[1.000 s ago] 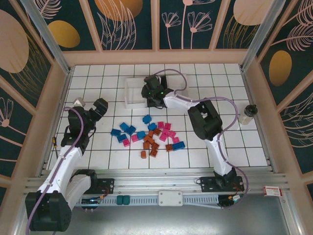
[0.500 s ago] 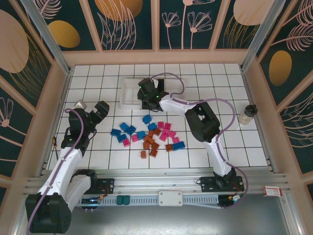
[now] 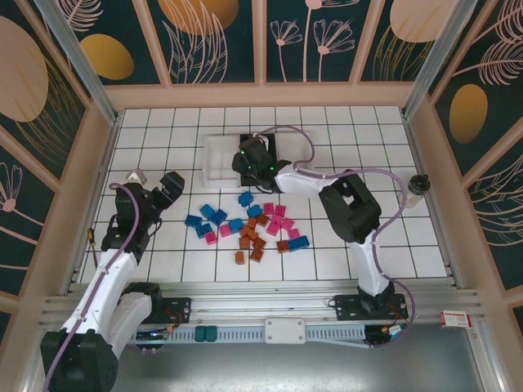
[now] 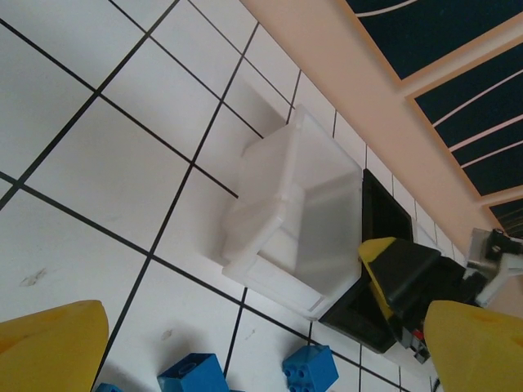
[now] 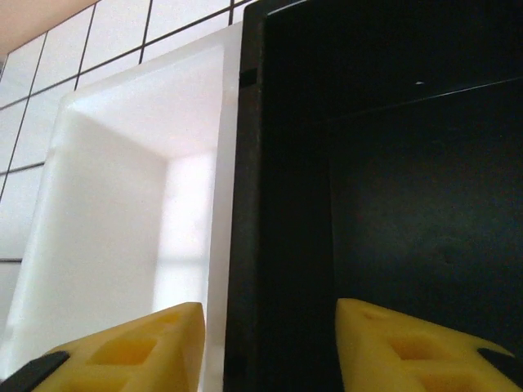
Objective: Sort the legos into containers by color
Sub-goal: Move the container to the top-center of the table, then pick up the lego from the container.
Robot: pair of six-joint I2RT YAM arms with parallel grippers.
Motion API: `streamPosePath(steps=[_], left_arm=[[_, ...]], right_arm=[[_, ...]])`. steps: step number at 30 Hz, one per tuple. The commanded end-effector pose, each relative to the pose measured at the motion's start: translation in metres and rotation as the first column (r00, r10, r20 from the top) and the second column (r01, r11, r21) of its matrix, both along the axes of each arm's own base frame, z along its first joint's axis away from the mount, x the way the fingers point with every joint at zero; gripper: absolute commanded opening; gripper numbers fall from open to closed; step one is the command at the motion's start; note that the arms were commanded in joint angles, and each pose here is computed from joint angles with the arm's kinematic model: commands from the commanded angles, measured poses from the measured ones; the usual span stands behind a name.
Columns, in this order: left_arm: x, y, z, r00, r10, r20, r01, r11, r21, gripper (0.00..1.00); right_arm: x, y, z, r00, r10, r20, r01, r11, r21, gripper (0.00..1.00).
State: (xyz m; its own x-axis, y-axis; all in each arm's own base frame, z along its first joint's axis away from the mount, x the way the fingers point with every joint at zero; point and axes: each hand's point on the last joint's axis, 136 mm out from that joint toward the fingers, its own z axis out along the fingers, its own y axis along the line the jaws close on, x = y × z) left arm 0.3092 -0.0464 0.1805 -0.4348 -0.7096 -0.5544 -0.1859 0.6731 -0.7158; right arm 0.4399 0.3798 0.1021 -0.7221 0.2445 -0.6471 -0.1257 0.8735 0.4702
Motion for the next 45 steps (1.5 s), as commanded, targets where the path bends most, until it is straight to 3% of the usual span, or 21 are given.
streamPosePath(steps=[1,9,13,19,27,35,45], left_arm=[[-0.005,-0.002,0.007,1.000,-0.004,0.000,0.004,1.000,0.021,0.99],[-0.024,-0.008,-0.009,0.999,0.010,-0.032,-0.009,0.999,0.035,0.98],[-0.037,-0.003,-0.048,0.991,0.033,-0.131,-0.026,0.998,0.056,0.85],[-0.050,-0.007,-0.112,0.945,0.027,-0.325,-0.004,0.997,0.072,0.79],[-0.030,-0.013,-0.104,0.949,0.031,-0.313,0.028,0.983,0.180,0.76],[-0.009,-0.044,-0.108,0.931,0.012,-0.365,0.154,0.893,0.424,0.83],[0.009,-0.057,-0.115,0.923,0.007,-0.384,0.223,0.804,0.551,0.78]], right_arm=[[-0.004,-0.002,0.074,0.985,0.044,0.167,-0.058,0.995,0.076,0.51],[-0.070,-0.037,0.132,0.932,0.091,0.350,-0.143,0.982,0.126,0.53],[-0.096,-0.066,0.118,0.933,0.109,0.343,-0.145,0.986,0.082,0.54],[-0.116,-0.086,0.082,0.958,0.119,0.259,-0.134,0.990,0.040,0.54],[-0.125,-0.092,0.068,0.961,0.128,0.245,-0.142,0.989,0.040,0.54],[-0.129,-0.104,0.061,0.963,0.119,0.243,-0.128,0.992,0.021,0.54],[-0.133,-0.127,0.052,0.970,0.086,0.226,-0.099,0.994,0.047,0.54]])
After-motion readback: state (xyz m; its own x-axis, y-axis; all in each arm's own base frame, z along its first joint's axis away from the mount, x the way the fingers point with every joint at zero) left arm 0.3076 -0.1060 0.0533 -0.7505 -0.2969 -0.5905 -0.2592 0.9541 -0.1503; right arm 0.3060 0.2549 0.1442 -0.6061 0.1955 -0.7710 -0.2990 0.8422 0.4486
